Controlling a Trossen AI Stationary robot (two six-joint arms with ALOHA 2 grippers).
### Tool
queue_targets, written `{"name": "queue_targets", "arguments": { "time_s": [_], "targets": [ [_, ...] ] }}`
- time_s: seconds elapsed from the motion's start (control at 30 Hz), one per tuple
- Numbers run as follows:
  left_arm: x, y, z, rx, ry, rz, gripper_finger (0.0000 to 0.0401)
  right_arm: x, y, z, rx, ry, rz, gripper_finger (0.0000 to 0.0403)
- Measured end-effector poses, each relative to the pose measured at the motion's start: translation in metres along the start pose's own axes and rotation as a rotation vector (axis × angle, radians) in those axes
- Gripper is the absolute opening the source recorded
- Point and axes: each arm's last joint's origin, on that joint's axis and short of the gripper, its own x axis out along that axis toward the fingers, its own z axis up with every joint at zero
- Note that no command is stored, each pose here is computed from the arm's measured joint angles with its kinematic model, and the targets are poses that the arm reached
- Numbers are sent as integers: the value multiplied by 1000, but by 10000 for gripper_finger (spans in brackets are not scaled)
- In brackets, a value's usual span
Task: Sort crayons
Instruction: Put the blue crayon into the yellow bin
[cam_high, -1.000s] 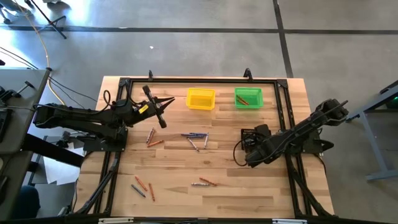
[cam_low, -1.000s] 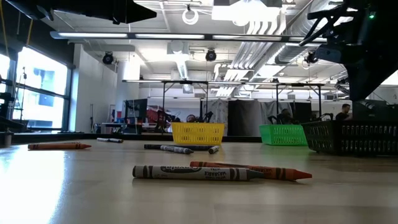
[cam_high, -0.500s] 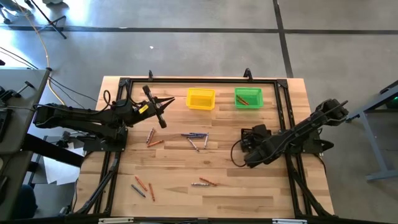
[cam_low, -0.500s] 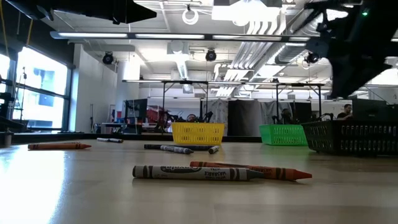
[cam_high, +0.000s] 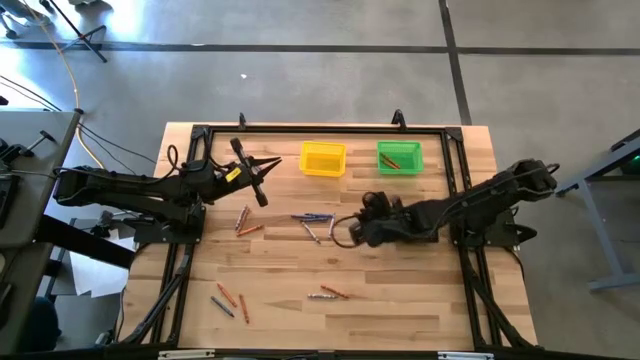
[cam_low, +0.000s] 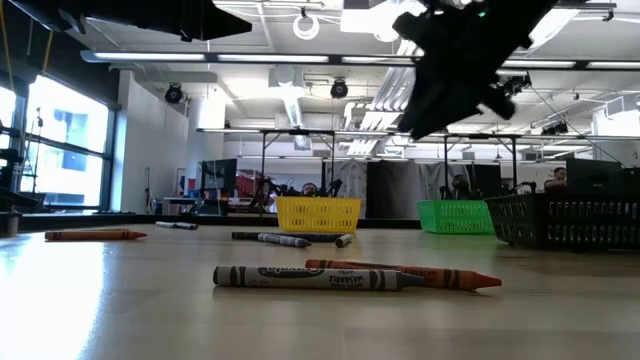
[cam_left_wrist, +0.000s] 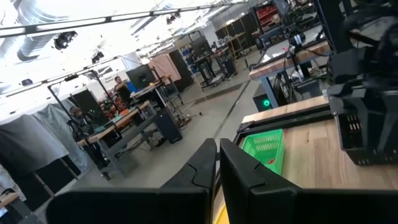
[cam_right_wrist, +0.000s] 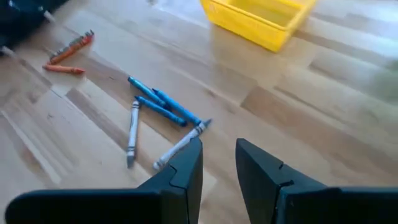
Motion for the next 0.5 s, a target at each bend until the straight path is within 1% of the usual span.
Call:
{"name": "queue_targets", "arguments": {
  "time_s": [0.13,0.23,0.37,0.5],
  "targets": [
    [0,-1,0,-13,6,-2,10,24,-2,3,-47,30,-20,89],
    [-1,-2,0,-23,13,-1,10,38,-3,6,-64,20,-31,89],
    [-5,-6,3,-24,14,-5,10,54,0,12,-98,1,10,89],
    [-11,-9,8,-40,-5,-40,10,67,1,14,-141,23,61,89]
  ]
}}
